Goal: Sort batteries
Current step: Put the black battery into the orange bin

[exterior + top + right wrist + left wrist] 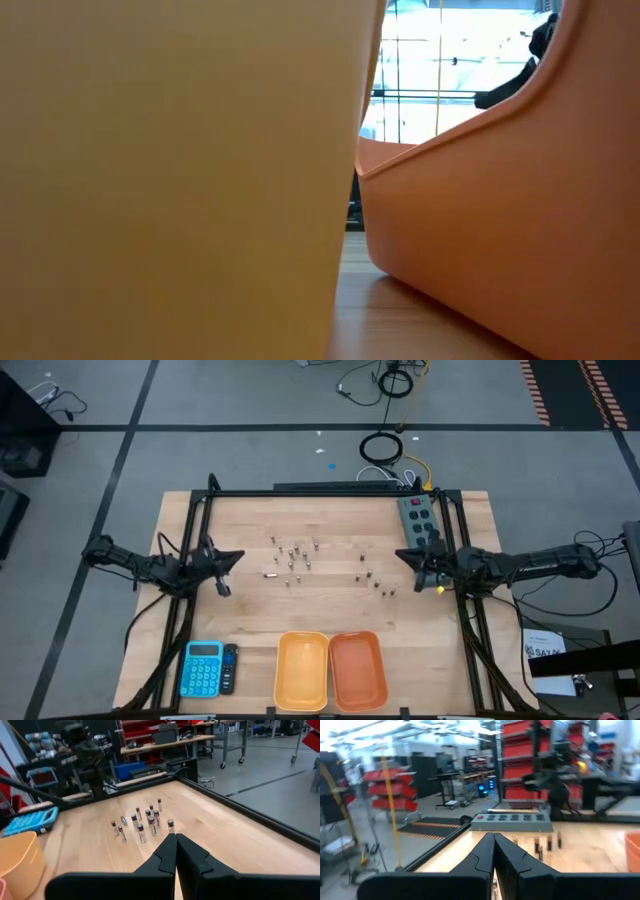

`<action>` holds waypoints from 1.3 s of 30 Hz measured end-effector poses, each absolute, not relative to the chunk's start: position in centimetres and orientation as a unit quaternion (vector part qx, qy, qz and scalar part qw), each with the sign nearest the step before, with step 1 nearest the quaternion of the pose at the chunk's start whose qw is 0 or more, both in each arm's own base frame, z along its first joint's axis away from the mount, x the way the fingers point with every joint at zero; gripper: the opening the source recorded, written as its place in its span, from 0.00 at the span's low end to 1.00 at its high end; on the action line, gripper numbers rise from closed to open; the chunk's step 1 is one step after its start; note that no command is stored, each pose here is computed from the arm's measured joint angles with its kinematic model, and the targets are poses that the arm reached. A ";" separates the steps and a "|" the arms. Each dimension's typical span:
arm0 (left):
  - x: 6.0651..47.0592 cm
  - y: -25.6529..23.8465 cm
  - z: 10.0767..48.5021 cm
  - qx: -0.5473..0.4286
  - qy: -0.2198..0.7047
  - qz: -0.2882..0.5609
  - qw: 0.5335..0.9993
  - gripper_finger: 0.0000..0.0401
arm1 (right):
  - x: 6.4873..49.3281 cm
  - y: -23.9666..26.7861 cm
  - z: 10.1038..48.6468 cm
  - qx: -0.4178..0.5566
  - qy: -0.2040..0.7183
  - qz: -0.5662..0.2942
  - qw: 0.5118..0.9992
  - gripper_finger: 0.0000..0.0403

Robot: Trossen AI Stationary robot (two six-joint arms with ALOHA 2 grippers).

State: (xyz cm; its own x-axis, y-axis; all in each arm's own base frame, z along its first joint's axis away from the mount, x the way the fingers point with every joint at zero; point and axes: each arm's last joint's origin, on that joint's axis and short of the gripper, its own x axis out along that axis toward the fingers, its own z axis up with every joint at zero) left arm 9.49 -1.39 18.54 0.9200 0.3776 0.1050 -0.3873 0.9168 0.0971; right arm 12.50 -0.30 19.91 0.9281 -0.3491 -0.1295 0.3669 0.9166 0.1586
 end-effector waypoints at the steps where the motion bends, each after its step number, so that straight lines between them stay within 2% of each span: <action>1: 9.5 -1.3 18.6 0.056 -0.043 0.200 0.977 0.04 | 12.7 -0.3 20.2 0.087 0.052 -0.184 0.978 0.03; 7: 9.5 -1.0 18.8 0.027 -0.052 0.220 0.974 0.04 | 13.8 -0.1 21.7 0.072 0.070 -0.177 0.979 0.18; 11: 9.4 -1.0 19.0 0.023 -0.058 0.224 0.973 0.04 | 14.2 0.0 22.7 0.108 0.031 -0.171 0.979 0.28; 15: 9.5 -1.0 18.8 0.003 -0.053 0.224 0.973 0.04 | 14.3 0.0 22.9 0.132 0.015 -0.174 0.976 0.34; 19: 9.5 -0.9 18.6 -0.064 -0.063 0.225 0.970 0.04 | 14.5 0.0 23.1 0.180 -0.004 -0.162 0.970 0.35; 23: 9.5 -1.0 18.5 -0.071 -0.059 0.219 0.971 0.04 | 14.8 0.3 22.5 0.203 0.025 -0.132 0.970 0.34; 29: 9.3 -0.9 19.3 -0.073 -0.054 0.222 0.971 0.04 | 15.8 0.2 21.4 0.192 0.066 -0.147 0.968 0.34; 34: 9.3 -0.7 19.4 -0.065 -0.040 0.233 0.970 0.04 | 17.0 -0.2 20.1 0.171 0.155 -0.156 0.961 0.34; 39: 9.3 -0.5 19.4 -0.062 -0.037 0.246 0.967 0.04 | 18.6 0.5 20.8 0.115 0.278 -0.151 0.942 0.34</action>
State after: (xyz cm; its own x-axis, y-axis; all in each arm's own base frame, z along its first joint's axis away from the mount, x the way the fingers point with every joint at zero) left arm 9.28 -0.45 19.36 0.8764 0.4799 0.0407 -0.4707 0.8713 -0.1385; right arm 18.61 0.54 20.83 0.7996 -0.2210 -0.5583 0.3492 0.9276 0.1328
